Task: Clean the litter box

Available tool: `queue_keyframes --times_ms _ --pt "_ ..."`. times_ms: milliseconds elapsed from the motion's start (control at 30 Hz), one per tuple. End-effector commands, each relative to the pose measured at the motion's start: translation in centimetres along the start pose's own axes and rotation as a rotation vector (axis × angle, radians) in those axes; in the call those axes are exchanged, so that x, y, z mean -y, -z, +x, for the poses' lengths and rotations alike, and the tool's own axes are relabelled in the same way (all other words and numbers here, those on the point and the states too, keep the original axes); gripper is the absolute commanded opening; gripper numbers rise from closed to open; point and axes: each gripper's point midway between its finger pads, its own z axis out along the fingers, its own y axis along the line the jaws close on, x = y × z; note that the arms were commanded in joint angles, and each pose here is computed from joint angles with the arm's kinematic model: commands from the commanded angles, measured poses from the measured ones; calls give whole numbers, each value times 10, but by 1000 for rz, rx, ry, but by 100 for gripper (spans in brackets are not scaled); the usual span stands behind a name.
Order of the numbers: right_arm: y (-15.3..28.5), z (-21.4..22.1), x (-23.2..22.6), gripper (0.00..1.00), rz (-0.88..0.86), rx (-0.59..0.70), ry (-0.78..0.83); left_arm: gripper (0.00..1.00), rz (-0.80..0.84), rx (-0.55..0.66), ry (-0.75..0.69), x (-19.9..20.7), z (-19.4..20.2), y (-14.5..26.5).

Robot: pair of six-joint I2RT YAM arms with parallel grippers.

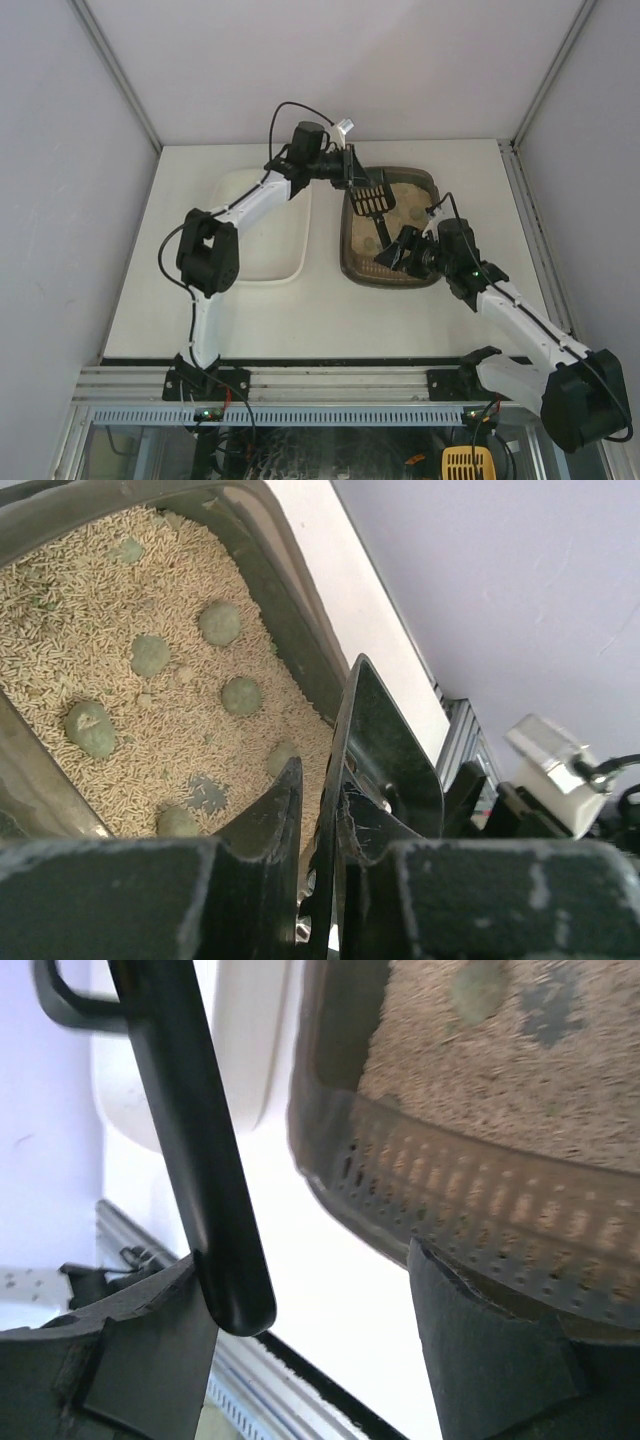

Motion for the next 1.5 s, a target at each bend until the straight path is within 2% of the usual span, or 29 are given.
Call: queue_keyframes --times_ms 0,333,500,567,667,767,833,1133,1167,1233,1300,1367,1400,1433,1467 --pt "9 -12 -53 70 -295 64 -22 0 82 102 -22 44 -25 22" --pt "6 -33 -69 66 -378 125 -40 0 90 73 3 36 -3 18" --pt "-1 -33 -70 47 -395 103 -66 0 80 80 4 33 0 18" --pt "-4 -31 -70 43 -401 88 -73 0 84 80 9 35 0 18" --pt "-6 -29 -69 43 -399 81 -73 0 96 90 14 39 -3 19" --pt "-7 -31 -68 51 -395 90 -68 0 104 88 18 42 -2 19" --pt "-8 -33 -67 51 -397 91 -68 0 109 89 19 43 -1 20" --pt "-6 -38 -66 32 -401 105 -76 0 149 89 51 45 6 19" --pt "-4 -40 -65 27 -399 109 -74 0 156 90 58 45 6 19" --pt "-1 -40 -67 25 -410 113 -65 0 159 91 66 44 8 18" --pt "2 -42 -68 17 -408 119 -52 0 156 90 69 43 11 18" --pt "3 -43 -67 1 -395 121 -46 0 150 89 73 41 13 17" --pt "4 -44 -67 0 -392 121 -48 0 146 90 75 40 13 17" --pt "6 -45 -68 0 -393 122 -48 3 139 93 77 38 14 17" --pt "7 -44 -68 0 -390 122 -54 13 129 96 81 36 14 17"
